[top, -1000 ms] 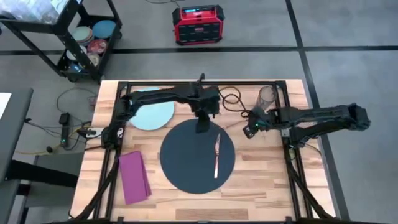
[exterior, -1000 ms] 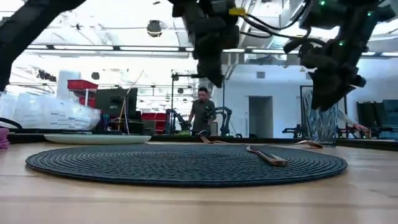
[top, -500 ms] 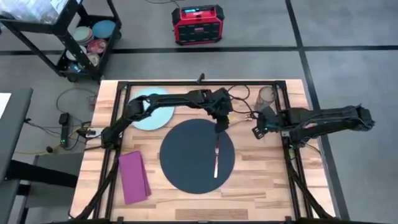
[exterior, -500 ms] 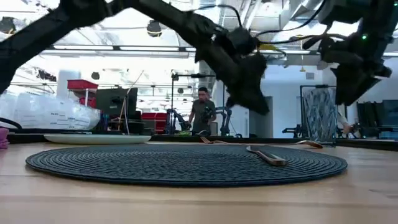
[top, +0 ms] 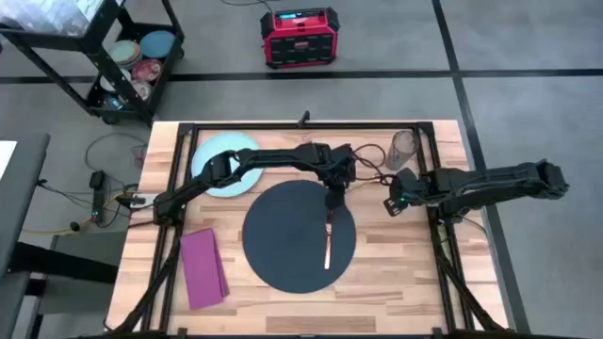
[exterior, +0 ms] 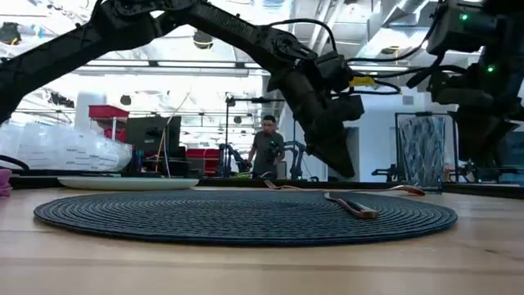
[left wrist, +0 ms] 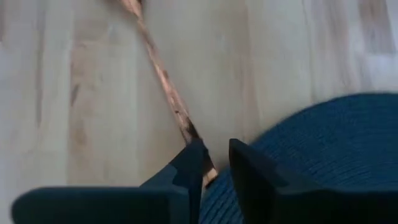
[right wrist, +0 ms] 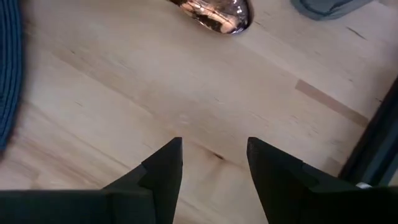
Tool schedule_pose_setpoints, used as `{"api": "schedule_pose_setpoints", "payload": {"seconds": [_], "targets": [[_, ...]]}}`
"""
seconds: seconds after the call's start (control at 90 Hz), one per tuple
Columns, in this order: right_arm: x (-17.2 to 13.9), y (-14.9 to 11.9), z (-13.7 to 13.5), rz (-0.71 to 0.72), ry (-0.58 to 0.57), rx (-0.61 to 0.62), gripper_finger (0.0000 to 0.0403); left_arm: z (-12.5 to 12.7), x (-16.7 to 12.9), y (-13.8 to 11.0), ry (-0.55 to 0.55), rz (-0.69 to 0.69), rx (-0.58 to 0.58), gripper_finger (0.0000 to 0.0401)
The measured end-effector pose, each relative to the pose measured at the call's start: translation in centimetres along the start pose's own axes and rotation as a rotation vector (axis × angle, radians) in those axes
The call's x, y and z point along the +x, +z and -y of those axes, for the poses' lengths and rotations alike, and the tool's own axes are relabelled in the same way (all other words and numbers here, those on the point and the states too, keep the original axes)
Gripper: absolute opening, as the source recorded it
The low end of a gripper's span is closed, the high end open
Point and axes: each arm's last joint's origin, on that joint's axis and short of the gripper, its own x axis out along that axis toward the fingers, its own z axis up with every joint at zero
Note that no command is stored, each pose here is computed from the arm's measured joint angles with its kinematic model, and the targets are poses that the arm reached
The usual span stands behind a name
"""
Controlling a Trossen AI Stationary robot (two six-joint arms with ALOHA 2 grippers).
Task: Set table place
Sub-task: Put the brown table spoon on the blue table mat to the right of the brown table knife
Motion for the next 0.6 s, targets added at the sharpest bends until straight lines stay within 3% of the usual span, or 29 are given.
{"api": "schedule_pose_setpoints", "payload": {"seconds": [0.489, 0.6], "targets": [[0.0, 0.1, 0.0, 0.000, 0.006, 0.024, 0.0166, -0.3, 2.3, -1.0, -0.007, -0.037, -0.010, 0.0105], [0.0, 0.1, 0.0, 0.000, 0.006, 0.036, 0.0166, -0.5, 2.3, -0.8, 0.052, -0.032, 0.004, 0.0095]]}}
